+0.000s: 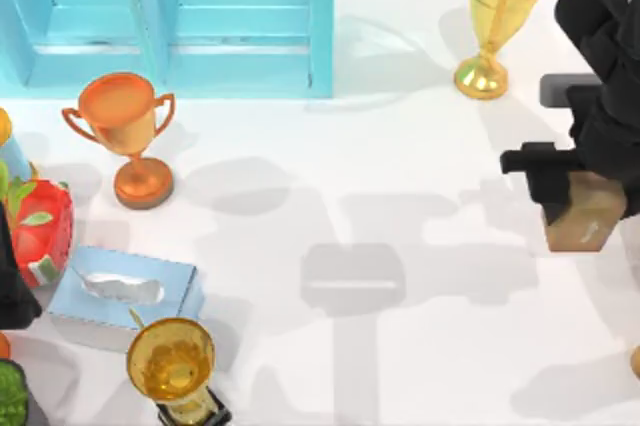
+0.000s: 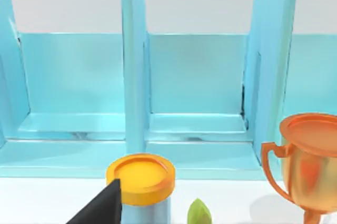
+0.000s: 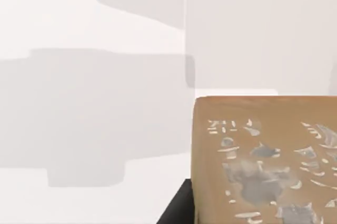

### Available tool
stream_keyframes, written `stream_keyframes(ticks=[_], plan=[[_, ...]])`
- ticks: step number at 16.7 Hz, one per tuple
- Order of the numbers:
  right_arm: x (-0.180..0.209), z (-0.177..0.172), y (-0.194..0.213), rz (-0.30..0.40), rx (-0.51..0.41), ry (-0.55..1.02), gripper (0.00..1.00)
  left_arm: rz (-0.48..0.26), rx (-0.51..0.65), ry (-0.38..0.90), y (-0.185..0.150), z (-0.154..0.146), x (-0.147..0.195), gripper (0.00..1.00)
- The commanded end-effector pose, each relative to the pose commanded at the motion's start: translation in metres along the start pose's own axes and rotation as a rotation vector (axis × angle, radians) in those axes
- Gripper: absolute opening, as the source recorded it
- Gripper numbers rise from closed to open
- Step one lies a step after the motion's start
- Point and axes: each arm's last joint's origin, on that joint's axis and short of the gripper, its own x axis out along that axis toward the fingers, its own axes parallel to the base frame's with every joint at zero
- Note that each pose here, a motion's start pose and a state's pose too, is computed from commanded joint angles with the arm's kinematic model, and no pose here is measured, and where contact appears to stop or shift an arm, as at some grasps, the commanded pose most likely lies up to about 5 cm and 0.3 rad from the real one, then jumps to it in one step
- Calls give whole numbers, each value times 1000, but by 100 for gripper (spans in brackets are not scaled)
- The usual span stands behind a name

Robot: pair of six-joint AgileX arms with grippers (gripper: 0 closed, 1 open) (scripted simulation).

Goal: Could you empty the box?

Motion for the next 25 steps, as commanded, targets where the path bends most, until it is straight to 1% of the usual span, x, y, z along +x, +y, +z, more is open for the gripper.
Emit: stream_keyframes(ticks=[4, 10, 14, 25], plan=[[3, 0, 0, 1, -1, -3, 0, 0, 0, 0, 0, 0, 0, 100], [43, 0, 0, 0, 0, -1, 0, 0, 0, 0, 0, 0, 0, 100], [45, 0, 0, 0, 0, 0, 0, 0, 0, 0, 0, 0, 0, 100], [45, 0, 0, 0, 0, 0, 83, 0, 0, 0, 0, 0, 0, 100]])
